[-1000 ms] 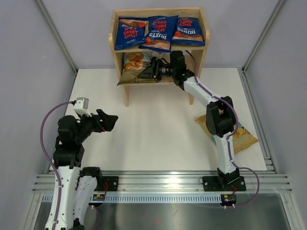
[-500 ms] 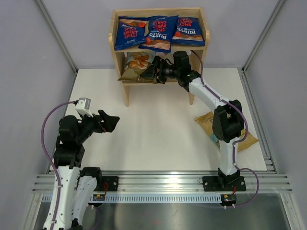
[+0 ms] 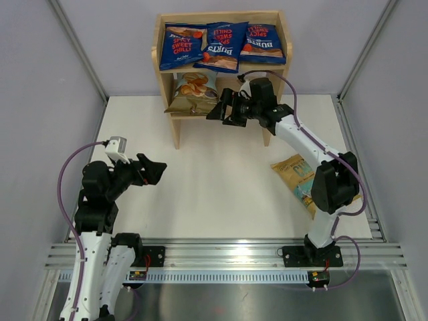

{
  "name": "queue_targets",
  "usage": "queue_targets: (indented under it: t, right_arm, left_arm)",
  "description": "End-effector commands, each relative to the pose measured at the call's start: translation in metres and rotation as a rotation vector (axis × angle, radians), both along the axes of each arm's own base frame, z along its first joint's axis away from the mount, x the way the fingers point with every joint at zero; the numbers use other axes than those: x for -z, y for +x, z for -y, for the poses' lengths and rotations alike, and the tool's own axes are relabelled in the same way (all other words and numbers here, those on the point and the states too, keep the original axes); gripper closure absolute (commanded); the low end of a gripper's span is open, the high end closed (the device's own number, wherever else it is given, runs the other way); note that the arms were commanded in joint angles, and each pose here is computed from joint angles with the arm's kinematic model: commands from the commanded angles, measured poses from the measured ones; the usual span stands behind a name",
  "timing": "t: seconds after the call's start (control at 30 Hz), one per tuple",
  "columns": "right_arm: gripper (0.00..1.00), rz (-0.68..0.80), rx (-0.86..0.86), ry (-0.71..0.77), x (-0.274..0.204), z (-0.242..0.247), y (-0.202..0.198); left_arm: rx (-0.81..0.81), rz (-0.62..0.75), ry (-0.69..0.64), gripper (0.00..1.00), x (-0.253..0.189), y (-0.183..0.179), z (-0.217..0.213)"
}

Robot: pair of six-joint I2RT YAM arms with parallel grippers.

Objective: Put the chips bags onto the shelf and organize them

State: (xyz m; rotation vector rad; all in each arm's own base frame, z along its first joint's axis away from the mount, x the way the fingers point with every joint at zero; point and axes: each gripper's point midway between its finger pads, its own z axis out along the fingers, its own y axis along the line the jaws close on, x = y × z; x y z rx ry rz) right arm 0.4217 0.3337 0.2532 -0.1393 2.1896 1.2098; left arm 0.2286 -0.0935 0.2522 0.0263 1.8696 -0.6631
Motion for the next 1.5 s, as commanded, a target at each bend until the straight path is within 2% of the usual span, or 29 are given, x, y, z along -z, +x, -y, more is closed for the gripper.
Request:
queue_targets:
  t: [0.0, 0.17, 0.33, 0.43, 0.53, 0.6, 0.7, 0.8, 0.87, 0.93, 0.97, 1.0, 1.07, 1.1, 1.17, 1.23, 1.27, 1.33, 1.47]
  right_arm:
    - [0.00, 0.095, 0.053, -0.077, -0.024, 0.033, -0.018]
    - [0.00, 0.129, 0.023, -0.094, -0.024, 0.050, -0.055]
    - [0.01, 0.223, 0.036, -0.194, 0.002, 0.087, -0.095]
    - [0.00, 0.174, 0.238, -0.293, 0.026, 0.131, -0.102]
    - [0.00, 0.065, 0.464, -0.353, 0.046, 0.181, -0.106]
    - [0.01, -0.019, 0.652, -0.340, 0.060, 0.225, -0.106]
    - [0.01, -0.081, 0.815, -0.351, 0.076, 0.277, -0.105]
    - [0.00, -0.104, 0.896, -0.408, 0.078, 0.312, -0.097]
    - [0.01, -0.075, 0.966, -0.463, 0.068, 0.342, -0.085]
    - [0.00, -0.120, 1.025, -0.554, 0.080, 0.371, -0.073]
    - [0.01, -0.101, 1.025, -0.576, 0.072, 0.380, -0.062]
    - [0.00, -0.148, 1.006, -0.605, 0.090, 0.387, -0.051]
    - [0.01, -0.151, 1.014, -0.621, 0.090, 0.402, -0.033]
    - [0.01, -0.205, 0.988, -0.643, 0.110, 0.405, -0.026]
    - [0.01, -0.183, 0.928, -0.678, 0.111, 0.409, -0.008]
    - [0.01, -0.240, 0.852, -0.721, 0.135, 0.409, -0.001]
    - [0.01, -0.210, 0.791, -0.755, 0.132, 0.410, 0.007]
    - [0.03, -0.286, 0.700, -0.798, 0.156, 0.408, 0.003]
    - [0.03, -0.375, 0.636, -0.855, 0.189, 0.411, -0.008]
  left_arm:
    - [-0.018, 0.039, 0.017, 0.01, -0.007, 0.005, -0.003]
    - [-0.067, 0.004, 0.030, 0.01, -0.003, 0.010, -0.011]
    - [-0.136, -0.055, 0.056, 0.01, 0.006, 0.014, -0.022]
    - [-0.169, -0.072, 0.069, 0.01, 0.006, 0.016, -0.028]
    - [-0.182, -0.090, 0.076, 0.01, 0.009, 0.018, -0.030]
    - [-0.181, -0.100, 0.071, 0.01, 0.012, 0.018, -0.029]
    - [-0.159, -0.114, 0.063, 0.01, 0.015, 0.018, -0.025]
    - [-0.135, -0.116, 0.042, 0.01, 0.016, 0.017, -0.020]
    - [-0.120, -0.120, 0.032, 0.01, 0.017, 0.016, -0.016]
    - [-0.107, -0.123, 0.028, 0.01, 0.018, 0.015, -0.014]
    - [-0.101, -0.122, 0.035, 0.01, 0.018, 0.014, -0.012]
    - [-0.107, -0.126, 0.052, 0.01, 0.020, 0.012, -0.014]
    - [-0.132, -0.104, 0.082, 0.01, 0.015, 0.010, -0.017]
    - [-0.155, -0.102, 0.101, 0.01, 0.015, 0.010, -0.021]
    - [-0.154, -0.091, 0.118, 0.01, 0.013, 0.008, -0.020]
    - [-0.152, -0.090, 0.141, 0.01, 0.015, 0.006, -0.019]
    - [-0.159, -0.094, 0.148, 0.01, 0.016, 0.005, -0.020]
    - [-0.155, -0.084, 0.158, 0.01, 0.015, 0.002, -0.019]
    - [-0.114, -0.083, 0.160, 0.01, 0.016, 0.000, -0.011]
